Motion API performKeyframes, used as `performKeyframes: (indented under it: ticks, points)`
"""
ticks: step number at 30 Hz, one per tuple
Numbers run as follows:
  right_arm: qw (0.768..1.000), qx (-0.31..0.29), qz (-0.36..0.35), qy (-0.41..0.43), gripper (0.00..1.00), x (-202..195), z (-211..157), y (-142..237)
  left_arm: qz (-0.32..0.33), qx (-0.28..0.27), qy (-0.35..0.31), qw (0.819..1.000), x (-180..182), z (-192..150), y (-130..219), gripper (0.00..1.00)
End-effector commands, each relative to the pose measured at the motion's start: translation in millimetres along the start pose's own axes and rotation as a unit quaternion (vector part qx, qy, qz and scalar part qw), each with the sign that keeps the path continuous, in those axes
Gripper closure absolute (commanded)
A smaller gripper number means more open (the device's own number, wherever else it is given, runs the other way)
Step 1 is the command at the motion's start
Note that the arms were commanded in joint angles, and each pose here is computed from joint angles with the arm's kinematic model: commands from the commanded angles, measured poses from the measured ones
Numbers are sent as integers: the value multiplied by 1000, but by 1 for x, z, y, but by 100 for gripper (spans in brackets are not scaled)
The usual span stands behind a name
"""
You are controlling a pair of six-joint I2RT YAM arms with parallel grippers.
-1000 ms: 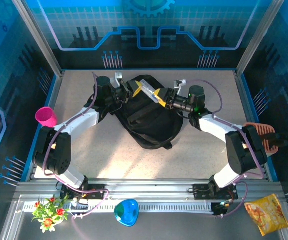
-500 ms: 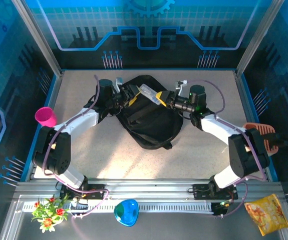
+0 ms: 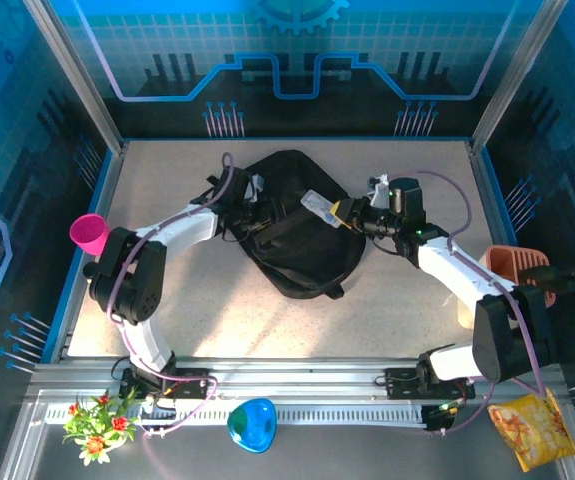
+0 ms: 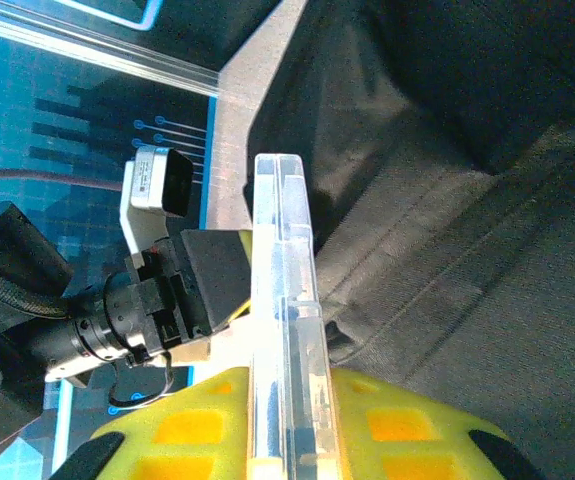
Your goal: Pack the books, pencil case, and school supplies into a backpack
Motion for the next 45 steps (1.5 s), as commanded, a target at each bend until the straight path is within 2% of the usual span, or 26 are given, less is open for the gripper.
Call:
performKeyframes:
  ticks: [1, 6, 12, 19, 23, 27, 31, 37, 40, 45]
  points:
    - [1000, -12, -16, 19, 82, 14, 8, 6, 8, 7, -47, 999, -15, 0, 0, 69]
    - [998, -1, -56, 9, 82, 15, 6, -2, 6, 45, -68, 997, -28, -21, -11, 88]
    - [996, 22, -81, 7, 82, 22, 0, -19, 4, 58, -99, 993, -44, -45, -17, 91]
    - [989, 54, -132, -26, 84, 1, -17, -39, 14, 54, -88, 995, -35, -56, -23, 90]
    - [984, 63, -160, -42, 85, -9, -20, -42, 17, 49, -98, 994, -37, -55, -14, 87]
    - [980, 49, -185, -46, 85, -12, -19, -35, 29, 21, -119, 992, -42, -44, 9, 78]
    - [981, 48, -182, -44, 85, -12, -17, -35, 63, -11, -131, 989, -33, -24, 25, 67]
    - [988, 42, -145, -29, 85, 1, -14, -30, 90, -23, -135, 987, -16, 3, 19, 56]
    - [990, 35, -136, -25, 85, 6, -12, -26, 83, 0, -136, 987, -15, 8, 4, 58]
    - [991, 28, -126, -21, 85, 14, -6, -22, 67, 27, -134, 988, -12, -2, -7, 71]
Point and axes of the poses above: each hand's point on the last joint's axis, 136 mm out from that joint toward the fingers, its own y axis back along the fingers, its own x axis along the line the jaws close on, z = x × y, the point moved 10 cm from there along y, back along the fingers, and after that the axes turned 3 degrees about -y, right-handed, at the moved point
